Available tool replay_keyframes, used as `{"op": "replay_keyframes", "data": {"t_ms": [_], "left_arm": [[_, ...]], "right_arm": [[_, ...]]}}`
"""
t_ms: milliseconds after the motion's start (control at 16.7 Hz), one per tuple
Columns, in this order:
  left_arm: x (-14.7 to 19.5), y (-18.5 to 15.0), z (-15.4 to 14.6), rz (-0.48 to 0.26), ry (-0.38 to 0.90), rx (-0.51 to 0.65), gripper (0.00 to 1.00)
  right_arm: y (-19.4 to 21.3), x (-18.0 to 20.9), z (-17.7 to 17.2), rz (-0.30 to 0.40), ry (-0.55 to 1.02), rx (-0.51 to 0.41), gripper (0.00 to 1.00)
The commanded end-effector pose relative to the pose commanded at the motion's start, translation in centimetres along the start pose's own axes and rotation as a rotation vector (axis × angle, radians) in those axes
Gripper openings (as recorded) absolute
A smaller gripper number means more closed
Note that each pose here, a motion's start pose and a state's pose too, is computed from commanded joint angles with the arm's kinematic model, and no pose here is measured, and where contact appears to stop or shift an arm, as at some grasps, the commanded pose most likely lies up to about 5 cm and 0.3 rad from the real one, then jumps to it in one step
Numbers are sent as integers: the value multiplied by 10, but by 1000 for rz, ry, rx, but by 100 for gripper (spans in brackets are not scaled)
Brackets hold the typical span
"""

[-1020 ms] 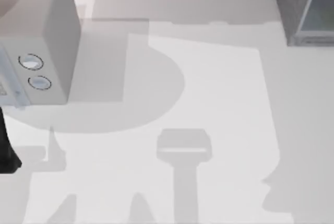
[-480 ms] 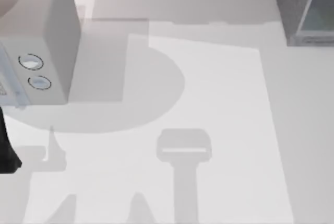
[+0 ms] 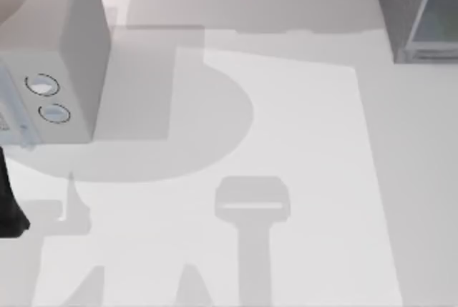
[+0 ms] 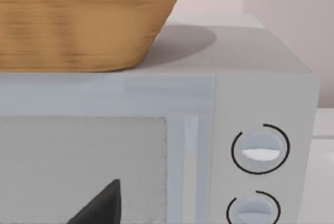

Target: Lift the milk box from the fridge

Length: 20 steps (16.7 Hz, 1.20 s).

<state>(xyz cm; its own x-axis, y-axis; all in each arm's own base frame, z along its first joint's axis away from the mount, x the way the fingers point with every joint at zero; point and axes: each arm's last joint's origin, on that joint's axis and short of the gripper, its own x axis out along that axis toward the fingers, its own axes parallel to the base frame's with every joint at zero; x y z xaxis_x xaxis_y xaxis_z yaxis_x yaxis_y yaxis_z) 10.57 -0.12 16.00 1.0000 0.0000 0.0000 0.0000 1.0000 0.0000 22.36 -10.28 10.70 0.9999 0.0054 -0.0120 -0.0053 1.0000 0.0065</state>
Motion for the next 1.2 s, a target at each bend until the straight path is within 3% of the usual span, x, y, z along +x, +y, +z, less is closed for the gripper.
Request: {"op": "replay_keyframes", "data": {"t_ms": [600,1200], "left_arm": [[0,0,0,0,0,0,100],[0,0,0,0,0,0,100]], "right_arm": [[18,163,12,-13,-25,-8,100],[28,186,11,-16,-6,-4,100]]}}
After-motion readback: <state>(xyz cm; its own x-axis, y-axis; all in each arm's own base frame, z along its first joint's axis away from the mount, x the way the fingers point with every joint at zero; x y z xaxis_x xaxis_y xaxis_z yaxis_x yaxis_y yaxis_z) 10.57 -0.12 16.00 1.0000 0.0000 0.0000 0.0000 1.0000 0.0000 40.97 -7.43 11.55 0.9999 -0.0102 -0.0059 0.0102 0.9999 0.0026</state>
